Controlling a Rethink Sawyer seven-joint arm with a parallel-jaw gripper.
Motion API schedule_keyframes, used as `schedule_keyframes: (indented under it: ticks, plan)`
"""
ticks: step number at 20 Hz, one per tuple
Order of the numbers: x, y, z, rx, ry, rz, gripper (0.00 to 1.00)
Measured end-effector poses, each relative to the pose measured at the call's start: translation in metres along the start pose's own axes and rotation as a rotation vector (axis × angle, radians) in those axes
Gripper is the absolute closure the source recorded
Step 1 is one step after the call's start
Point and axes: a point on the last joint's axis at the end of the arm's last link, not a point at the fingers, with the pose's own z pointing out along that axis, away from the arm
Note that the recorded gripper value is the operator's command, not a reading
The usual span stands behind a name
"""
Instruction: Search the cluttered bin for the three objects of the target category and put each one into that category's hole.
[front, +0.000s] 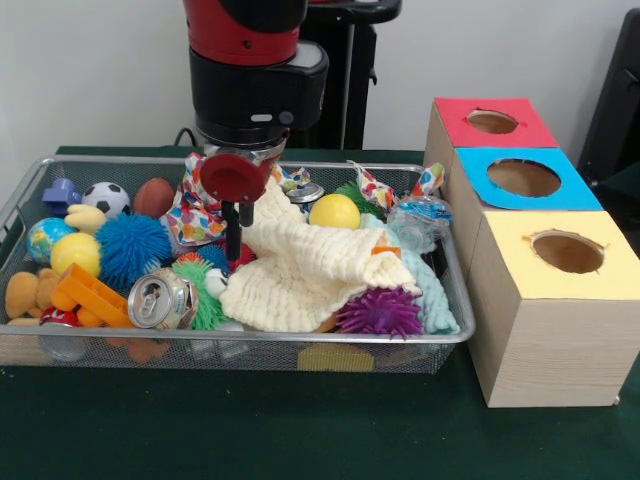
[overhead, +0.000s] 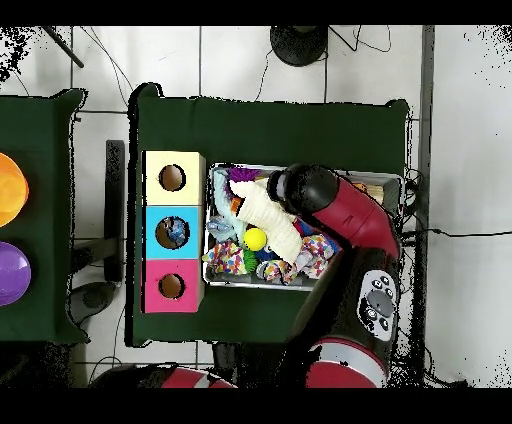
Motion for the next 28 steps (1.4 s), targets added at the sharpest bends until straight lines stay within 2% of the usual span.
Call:
schedule_keyframes:
  ticks: [9,16,18,21,25,28]
  plan:
    - [0.024,-0.013,-0.01,0.006,0.004,-0.028,0.0]
    - [0.068,-0.025,-0.027,-0.004,0.007,-0.085,0.0]
    - [0.091,-0.032,-0.034,-0.007,0.011,-0.114,0.0]
    - [0.111,-0.04,-0.04,-0.009,0.016,-0.136,0.0]
    - [0.128,-0.049,-0.043,-0.005,0.021,-0.153,0.0]
    - [0.132,-0.055,-0.041,0.006,0.027,-0.151,0.0]
